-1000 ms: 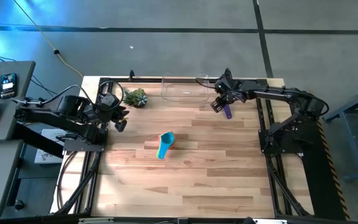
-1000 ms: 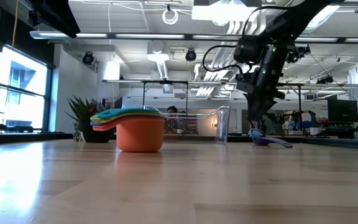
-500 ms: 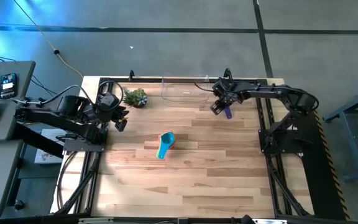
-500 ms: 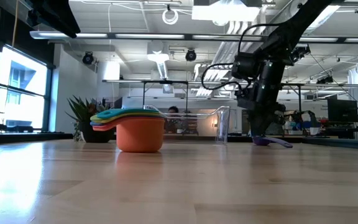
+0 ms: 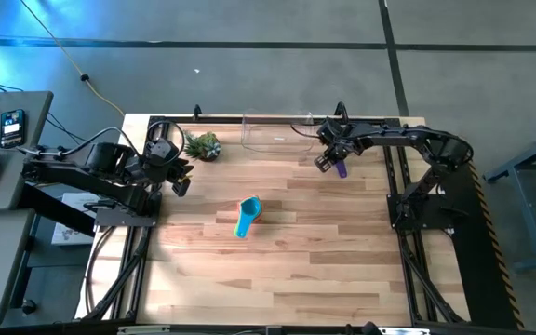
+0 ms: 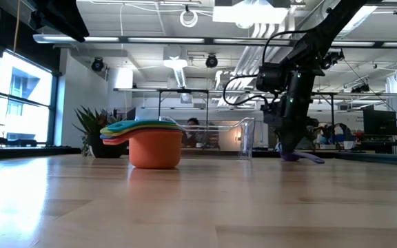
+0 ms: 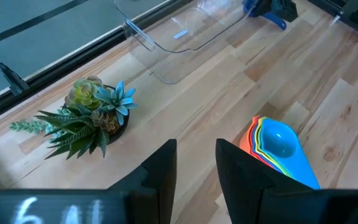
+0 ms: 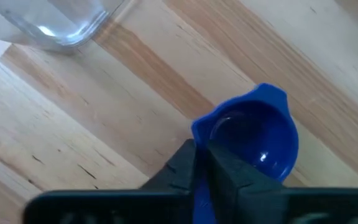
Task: Nest measuring cups in basket
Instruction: Stack the violet measuring cup on top of the light blue measuring cup
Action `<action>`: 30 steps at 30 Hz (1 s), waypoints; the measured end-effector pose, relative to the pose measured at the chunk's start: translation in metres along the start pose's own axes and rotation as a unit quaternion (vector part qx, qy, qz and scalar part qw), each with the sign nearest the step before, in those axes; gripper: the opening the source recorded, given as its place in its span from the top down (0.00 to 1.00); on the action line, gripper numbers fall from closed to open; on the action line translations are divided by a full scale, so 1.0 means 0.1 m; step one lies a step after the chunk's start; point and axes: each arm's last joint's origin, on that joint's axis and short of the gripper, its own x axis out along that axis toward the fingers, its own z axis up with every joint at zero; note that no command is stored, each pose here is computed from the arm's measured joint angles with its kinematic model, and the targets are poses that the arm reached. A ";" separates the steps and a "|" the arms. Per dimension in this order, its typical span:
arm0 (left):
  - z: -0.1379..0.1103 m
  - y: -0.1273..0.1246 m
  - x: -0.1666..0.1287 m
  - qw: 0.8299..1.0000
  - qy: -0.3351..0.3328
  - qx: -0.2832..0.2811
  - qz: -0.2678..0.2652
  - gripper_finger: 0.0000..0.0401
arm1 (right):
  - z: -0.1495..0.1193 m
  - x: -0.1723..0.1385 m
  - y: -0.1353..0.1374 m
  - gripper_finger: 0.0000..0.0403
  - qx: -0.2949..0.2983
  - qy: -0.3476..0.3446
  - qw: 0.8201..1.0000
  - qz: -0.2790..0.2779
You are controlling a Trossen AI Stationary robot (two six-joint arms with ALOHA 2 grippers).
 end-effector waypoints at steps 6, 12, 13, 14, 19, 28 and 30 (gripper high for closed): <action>0.00 0.00 0.00 1.000 0.000 0.000 0.000 0.74 | -0.02 0.00 -0.01 0.97 0.023 0.012 1.000 -0.008; 0.00 0.00 0.00 1.000 0.001 0.001 0.000 0.74 | 0.00 -0.09 0.05 0.99 0.036 0.028 0.999 -0.011; 0.00 0.00 0.00 1.000 0.001 0.001 0.000 0.74 | 0.02 -0.11 0.08 0.99 0.033 0.028 0.999 -0.008; 0.00 0.00 0.00 1.000 0.001 0.001 0.000 0.74 | 0.04 -0.14 0.11 0.99 0.033 0.029 0.999 -0.007; 0.00 0.00 0.00 1.000 0.002 0.002 0.000 0.74 | 0.08 -0.29 0.27 1.00 0.052 0.037 0.998 -0.005; -0.03 0.03 0.00 1.000 0.019 0.013 0.007 0.74 | -0.02 -0.60 0.61 1.00 0.095 0.087 0.991 -0.038; -0.05 0.04 0.00 0.999 0.026 0.019 0.013 0.74 | -0.05 -0.66 0.74 1.00 0.112 0.083 0.990 -0.031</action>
